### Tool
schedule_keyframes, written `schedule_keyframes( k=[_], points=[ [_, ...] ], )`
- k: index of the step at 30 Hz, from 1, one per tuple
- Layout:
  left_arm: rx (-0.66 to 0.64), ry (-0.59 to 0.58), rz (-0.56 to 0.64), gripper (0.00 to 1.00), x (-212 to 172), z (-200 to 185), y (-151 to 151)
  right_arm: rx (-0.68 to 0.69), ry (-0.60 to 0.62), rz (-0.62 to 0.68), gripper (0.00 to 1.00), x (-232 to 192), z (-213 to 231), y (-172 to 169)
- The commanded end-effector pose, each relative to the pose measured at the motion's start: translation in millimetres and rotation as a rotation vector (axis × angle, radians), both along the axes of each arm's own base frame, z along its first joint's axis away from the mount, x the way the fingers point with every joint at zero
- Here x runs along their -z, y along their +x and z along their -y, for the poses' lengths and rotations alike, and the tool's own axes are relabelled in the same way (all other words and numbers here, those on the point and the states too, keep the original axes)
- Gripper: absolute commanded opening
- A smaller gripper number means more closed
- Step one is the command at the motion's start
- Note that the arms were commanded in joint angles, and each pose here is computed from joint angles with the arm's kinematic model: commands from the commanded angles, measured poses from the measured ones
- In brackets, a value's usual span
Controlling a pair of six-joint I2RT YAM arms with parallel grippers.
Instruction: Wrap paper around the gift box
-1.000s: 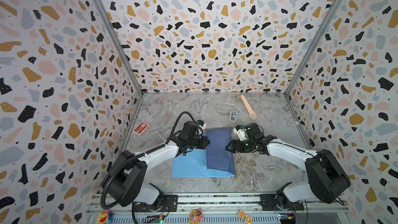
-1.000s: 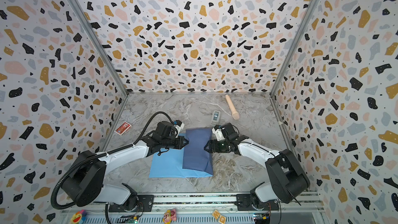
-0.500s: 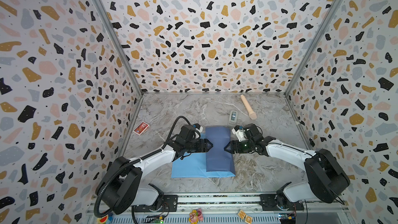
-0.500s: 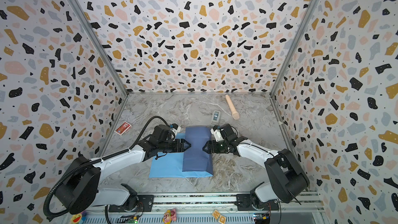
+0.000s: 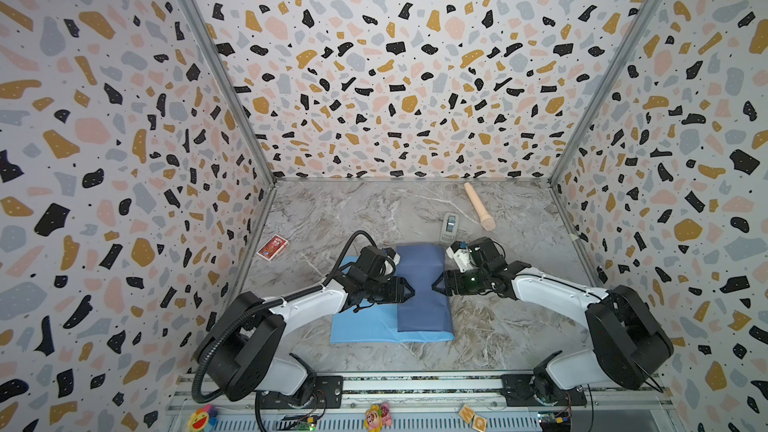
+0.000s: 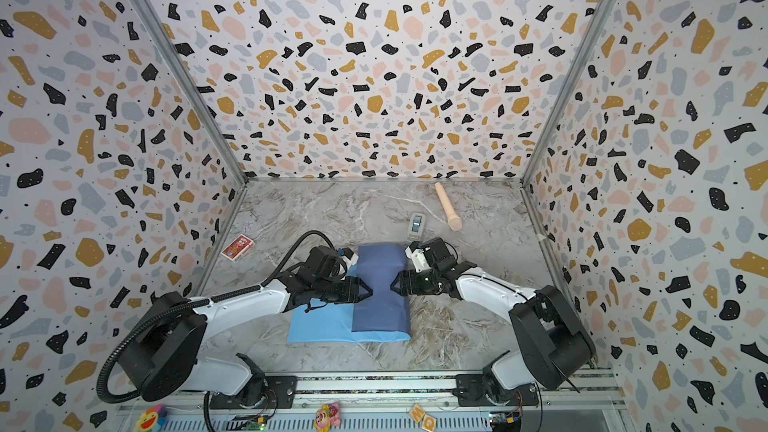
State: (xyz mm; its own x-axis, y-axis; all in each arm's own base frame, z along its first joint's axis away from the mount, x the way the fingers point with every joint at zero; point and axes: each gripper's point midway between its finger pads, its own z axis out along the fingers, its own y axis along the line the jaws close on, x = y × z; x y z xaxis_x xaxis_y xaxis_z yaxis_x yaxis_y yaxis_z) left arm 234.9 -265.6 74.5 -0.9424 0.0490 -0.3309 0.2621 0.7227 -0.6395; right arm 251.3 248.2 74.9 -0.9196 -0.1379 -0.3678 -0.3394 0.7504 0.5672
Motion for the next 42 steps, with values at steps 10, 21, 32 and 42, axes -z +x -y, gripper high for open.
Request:
schedule_keyframes(
  k=[10, 21, 32, 42],
  points=[
    [-0.068, 0.075, -0.081, 0.37, 36, -19, -14, -0.002, -0.046, 0.038, 0.79, -25, 16, 18],
    [-0.083, 0.106, -0.095, 0.28, 47, -28, -21, -0.012, 0.001, 0.000, 0.75, -32, 13, 5],
    [-0.090, 0.131, -0.101, 0.21, 53, -34, -23, -0.017, 0.042, -0.016, 0.68, -30, 0, 13],
    [-0.091, 0.143, -0.097, 0.16, 55, -36, -24, -0.046, 0.001, -0.041, 0.75, -21, 14, 19]
  ],
)
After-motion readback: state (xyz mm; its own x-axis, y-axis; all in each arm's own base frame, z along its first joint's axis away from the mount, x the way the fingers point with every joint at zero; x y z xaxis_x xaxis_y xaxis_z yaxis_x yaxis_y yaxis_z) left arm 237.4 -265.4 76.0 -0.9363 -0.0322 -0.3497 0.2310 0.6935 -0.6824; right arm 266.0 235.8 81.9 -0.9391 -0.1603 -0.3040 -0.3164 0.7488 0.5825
